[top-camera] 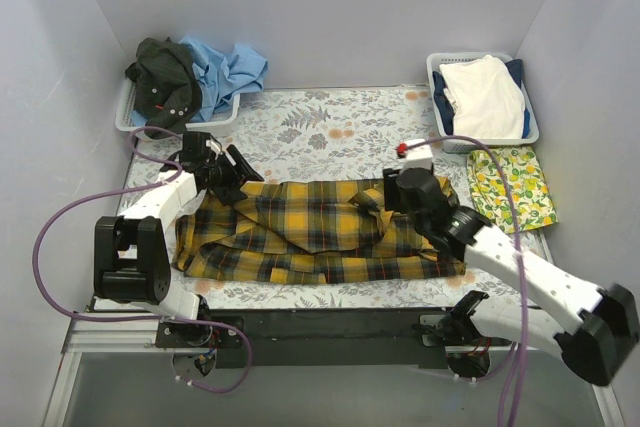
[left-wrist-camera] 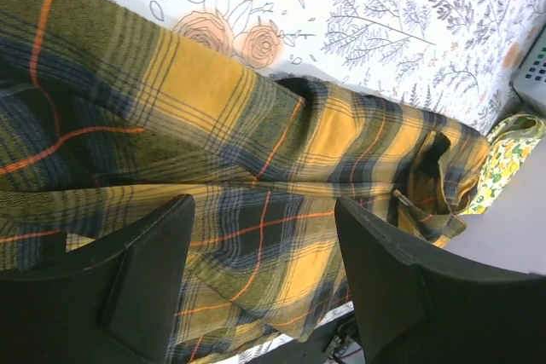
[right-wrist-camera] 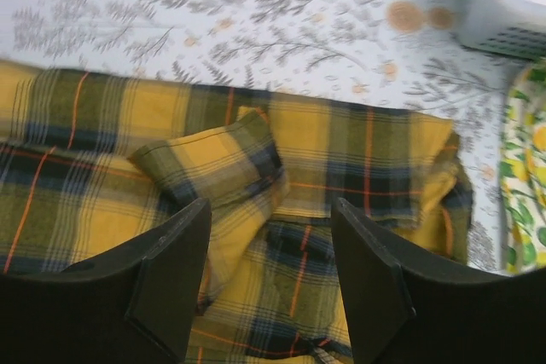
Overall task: Fold and stack the long sleeve shirts
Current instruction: Fold the shirt
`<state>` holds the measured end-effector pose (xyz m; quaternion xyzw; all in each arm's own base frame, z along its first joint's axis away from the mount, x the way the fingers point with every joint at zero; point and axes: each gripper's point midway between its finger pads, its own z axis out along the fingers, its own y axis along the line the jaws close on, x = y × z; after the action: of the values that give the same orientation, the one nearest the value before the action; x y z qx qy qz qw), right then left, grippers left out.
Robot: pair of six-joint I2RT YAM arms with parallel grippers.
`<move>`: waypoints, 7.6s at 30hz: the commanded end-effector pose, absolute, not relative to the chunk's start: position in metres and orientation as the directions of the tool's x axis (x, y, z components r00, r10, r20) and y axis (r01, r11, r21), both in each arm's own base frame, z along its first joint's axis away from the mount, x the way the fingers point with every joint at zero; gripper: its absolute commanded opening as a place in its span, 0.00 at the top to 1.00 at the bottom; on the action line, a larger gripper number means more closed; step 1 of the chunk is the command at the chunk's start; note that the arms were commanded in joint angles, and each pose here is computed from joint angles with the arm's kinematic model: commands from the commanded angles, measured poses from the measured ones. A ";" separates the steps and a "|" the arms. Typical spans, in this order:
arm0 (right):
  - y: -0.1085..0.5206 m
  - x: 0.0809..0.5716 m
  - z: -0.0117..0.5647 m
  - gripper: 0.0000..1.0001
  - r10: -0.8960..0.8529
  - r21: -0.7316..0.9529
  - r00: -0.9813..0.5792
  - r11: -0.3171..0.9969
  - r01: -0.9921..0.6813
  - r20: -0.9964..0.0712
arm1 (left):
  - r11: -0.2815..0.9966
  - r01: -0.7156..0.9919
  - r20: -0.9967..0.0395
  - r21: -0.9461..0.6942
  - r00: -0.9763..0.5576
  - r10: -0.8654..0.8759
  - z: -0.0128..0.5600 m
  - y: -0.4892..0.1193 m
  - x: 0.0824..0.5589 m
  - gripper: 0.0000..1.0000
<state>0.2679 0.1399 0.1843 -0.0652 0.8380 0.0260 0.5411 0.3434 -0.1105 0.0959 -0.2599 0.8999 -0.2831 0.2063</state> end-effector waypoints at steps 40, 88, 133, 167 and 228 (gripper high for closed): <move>0.089 0.198 0.083 0.37 0.335 0.139 -0.637 0.931 0.338 -0.694 | 0.767 -0.297 -0.283 -0.569 -0.805 -0.522 0.108 -0.108 0.347 0.34; 0.095 0.300 0.079 0.29 0.193 0.048 -0.769 0.977 0.207 -0.609 | 0.785 -0.298 -0.294 -0.543 -0.809 -0.510 0.103 -0.104 0.351 0.34; 0.085 0.374 0.118 0.99 0.111 -0.005 -0.608 0.983 0.186 -0.786 | 0.806 -0.344 -0.374 -0.482 -0.751 -0.544 0.120 -0.085 0.358 0.33; 0.169 0.356 0.125 0.53 0.041 0.281 -0.729 0.936 -0.210 -0.683 | 0.701 -0.120 -0.365 -0.703 -0.785 -0.500 0.158 -0.154 0.372 0.34; 0.183 0.357 0.091 0.61 -0.237 0.187 -0.791 0.896 -0.402 -0.564 | 0.734 0.072 -0.555 -0.676 -0.705 -0.441 0.165 -0.228 0.512 0.22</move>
<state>0.3533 0.1787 0.1155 -0.1368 0.9277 0.1524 0.3121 0.5240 -0.2439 0.0682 -0.1309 0.8787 -0.3574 0.2881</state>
